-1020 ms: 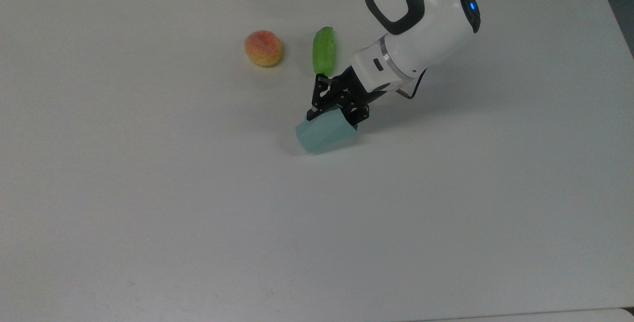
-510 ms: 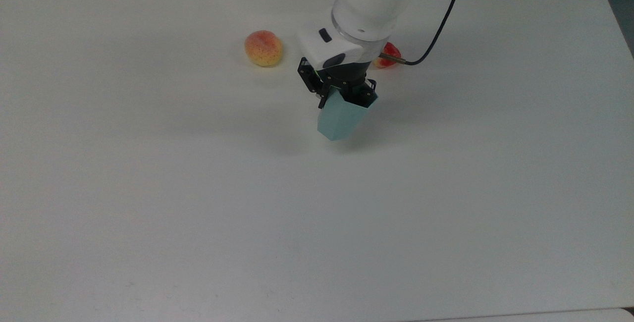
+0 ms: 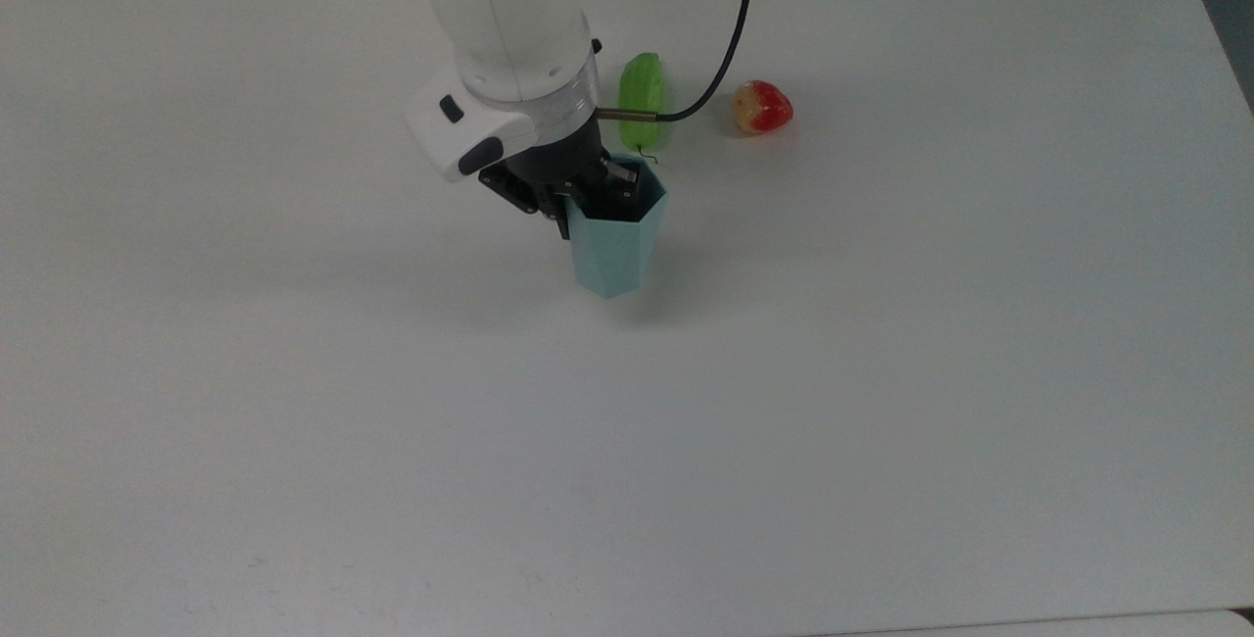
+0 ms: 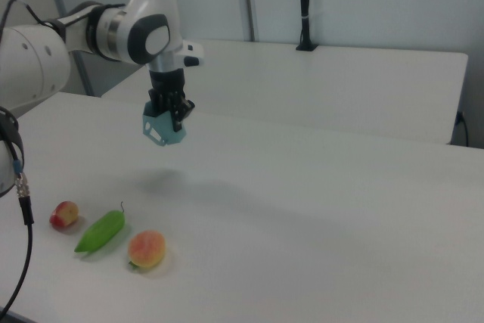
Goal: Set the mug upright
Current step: 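Rotate the held mug upward so its base rests on the table, then open the gripper and lift it away from the mug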
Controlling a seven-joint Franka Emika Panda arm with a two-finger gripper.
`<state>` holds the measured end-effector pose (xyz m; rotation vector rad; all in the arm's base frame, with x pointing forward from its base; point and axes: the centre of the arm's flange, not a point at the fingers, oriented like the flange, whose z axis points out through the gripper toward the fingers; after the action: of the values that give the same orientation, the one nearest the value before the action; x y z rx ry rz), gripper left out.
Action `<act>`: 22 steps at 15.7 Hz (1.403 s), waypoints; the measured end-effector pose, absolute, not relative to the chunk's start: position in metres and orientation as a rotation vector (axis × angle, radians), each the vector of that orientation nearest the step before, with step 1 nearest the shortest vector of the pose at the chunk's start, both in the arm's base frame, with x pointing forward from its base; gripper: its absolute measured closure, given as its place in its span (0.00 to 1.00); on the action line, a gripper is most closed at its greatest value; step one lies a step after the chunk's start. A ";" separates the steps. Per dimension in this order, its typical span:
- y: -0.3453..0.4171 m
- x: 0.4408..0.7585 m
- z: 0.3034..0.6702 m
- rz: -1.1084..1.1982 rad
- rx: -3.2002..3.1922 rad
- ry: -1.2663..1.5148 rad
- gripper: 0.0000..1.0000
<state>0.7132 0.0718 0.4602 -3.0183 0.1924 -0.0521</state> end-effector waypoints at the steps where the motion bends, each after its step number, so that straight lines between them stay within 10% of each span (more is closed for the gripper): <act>1: 0.067 0.716 0.450 -0.035 -3.020 0.177 0.90; 13: 0.068 0.728 0.360 0.127 -3.018 -0.029 0.89; 22: 0.097 0.726 0.380 0.079 -3.052 -0.085 0.02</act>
<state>0.7259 0.0973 0.3801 -3.0523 -0.0853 0.0789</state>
